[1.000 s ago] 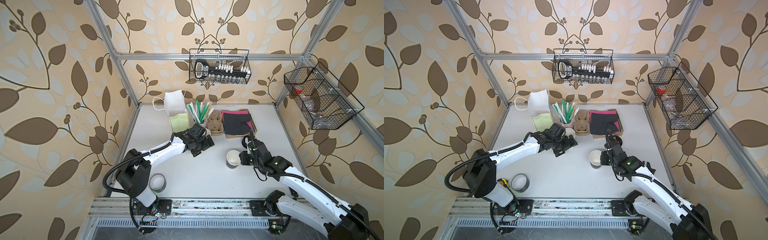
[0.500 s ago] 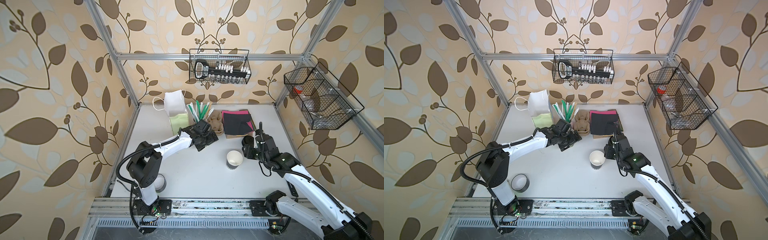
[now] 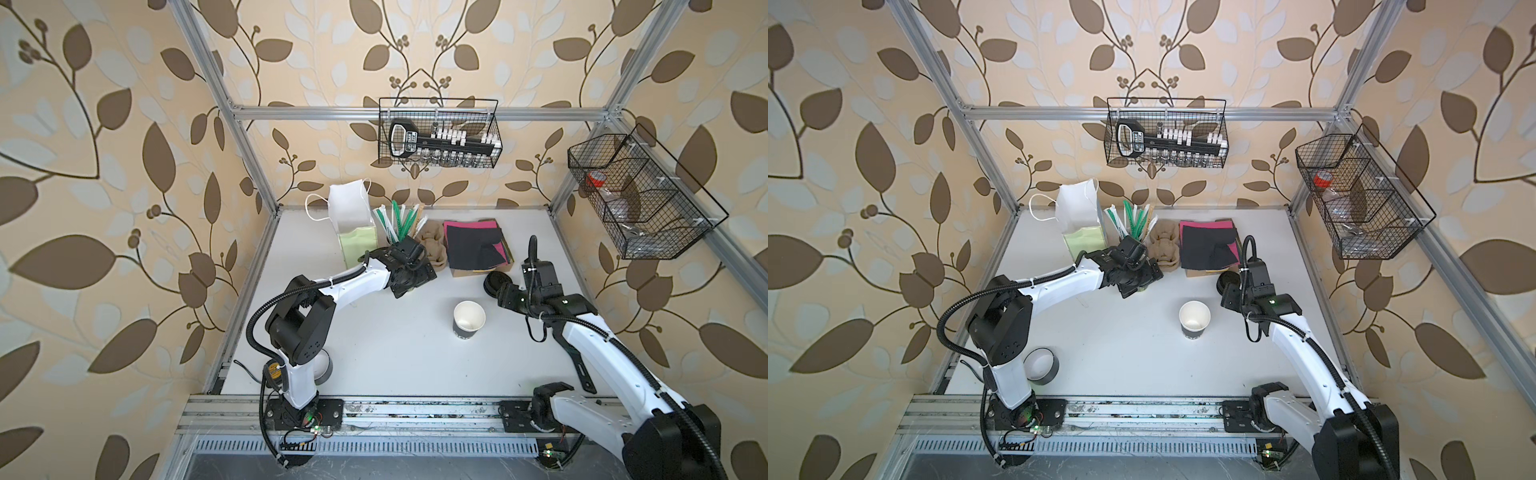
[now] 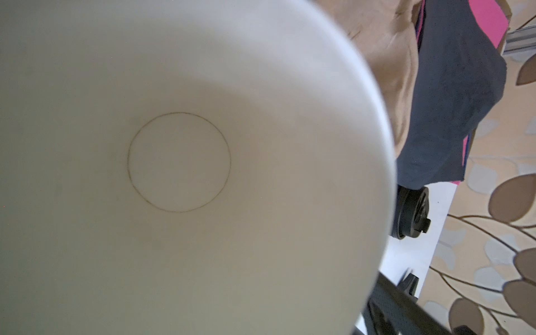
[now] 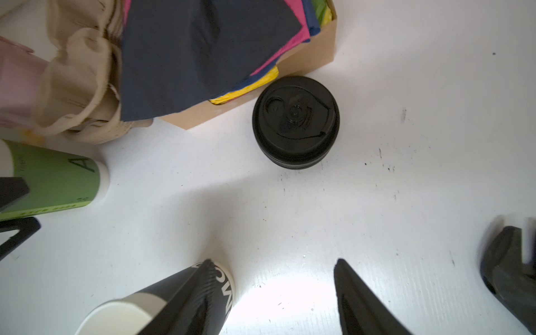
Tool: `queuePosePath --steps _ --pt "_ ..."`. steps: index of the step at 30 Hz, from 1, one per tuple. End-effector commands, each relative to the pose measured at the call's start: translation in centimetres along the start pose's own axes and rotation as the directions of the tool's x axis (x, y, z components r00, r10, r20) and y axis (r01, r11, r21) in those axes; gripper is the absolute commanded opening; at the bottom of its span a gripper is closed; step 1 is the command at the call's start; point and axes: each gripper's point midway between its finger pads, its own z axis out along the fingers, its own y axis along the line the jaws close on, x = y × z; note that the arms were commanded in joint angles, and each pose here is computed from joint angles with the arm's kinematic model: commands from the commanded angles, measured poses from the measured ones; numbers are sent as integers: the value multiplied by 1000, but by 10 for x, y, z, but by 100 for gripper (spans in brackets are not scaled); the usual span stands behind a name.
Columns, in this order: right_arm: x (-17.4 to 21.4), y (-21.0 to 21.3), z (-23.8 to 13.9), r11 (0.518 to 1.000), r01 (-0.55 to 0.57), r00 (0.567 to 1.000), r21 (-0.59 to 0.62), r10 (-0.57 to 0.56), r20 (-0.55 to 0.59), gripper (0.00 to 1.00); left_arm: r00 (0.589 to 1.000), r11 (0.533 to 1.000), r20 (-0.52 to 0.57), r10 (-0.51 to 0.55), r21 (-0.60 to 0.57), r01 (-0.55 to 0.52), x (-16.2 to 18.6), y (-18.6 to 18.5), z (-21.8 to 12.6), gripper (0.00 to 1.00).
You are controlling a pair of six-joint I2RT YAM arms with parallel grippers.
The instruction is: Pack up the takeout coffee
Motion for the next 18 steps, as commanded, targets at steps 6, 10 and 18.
queuePosePath --steps 6,10,18 --pt "-17 -2 26 998 -65 998 16 65 8 66 999 997 46 26 -78 -22 -26 13 0 98" --pt "-24 1 39 997 -78 997 19 78 -4 66 998 996 47 47 -79 -43 -29 8 -7 99" --pt "-42 -1 58 996 -70 997 64 71 -15 68 993 995 60 102 -14 -101 -30 -17 -52 99"
